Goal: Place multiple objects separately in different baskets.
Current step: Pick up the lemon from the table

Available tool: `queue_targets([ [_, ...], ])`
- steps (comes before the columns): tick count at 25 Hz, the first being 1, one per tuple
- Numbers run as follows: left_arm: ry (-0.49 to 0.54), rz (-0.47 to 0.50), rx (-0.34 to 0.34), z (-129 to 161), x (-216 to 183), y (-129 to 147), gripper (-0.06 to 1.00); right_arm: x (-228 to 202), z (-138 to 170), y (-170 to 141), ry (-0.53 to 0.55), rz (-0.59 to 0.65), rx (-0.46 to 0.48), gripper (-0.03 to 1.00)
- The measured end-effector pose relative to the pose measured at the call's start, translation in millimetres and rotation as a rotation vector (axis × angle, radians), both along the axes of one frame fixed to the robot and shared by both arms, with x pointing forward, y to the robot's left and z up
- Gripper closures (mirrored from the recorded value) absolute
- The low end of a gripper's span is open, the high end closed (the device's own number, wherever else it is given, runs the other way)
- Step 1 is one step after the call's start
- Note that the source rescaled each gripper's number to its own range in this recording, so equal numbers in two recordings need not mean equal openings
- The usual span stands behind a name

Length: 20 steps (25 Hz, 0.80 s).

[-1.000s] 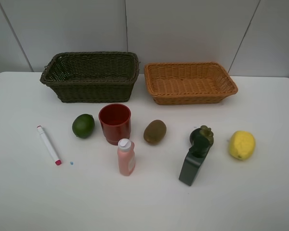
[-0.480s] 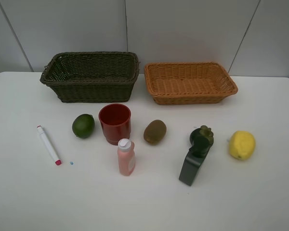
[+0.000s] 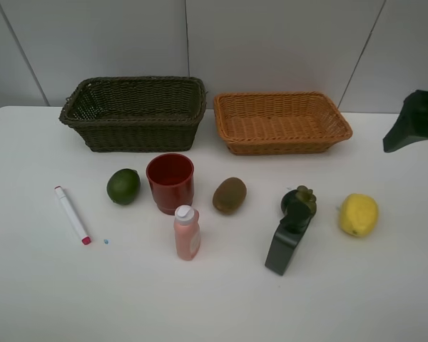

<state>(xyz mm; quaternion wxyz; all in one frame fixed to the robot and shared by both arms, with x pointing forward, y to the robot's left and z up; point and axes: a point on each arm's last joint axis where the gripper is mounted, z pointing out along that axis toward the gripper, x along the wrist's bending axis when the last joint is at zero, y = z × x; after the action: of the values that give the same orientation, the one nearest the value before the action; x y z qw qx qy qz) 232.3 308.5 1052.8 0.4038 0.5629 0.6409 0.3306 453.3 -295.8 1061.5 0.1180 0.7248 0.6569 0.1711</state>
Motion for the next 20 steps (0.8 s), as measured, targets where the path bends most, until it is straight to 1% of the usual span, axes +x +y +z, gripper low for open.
queue_targets([
  [5, 0.000, 0.000, 0.000, 0, 0, 0, -0.06, 22, -29, 0, 0.106, -0.002, 0.001, -0.02],
  [11, 0.000, 0.000, 0.000, 0, 0, 0, -0.06, 38, -61, -1, 0.235, -0.002, 0.001, -0.02],
  [20, -0.001, 0.000, 0.000, 0, 0, 0, -0.06, 60, -109, -1, 0.333, -0.007, 0.000, -0.02],
])
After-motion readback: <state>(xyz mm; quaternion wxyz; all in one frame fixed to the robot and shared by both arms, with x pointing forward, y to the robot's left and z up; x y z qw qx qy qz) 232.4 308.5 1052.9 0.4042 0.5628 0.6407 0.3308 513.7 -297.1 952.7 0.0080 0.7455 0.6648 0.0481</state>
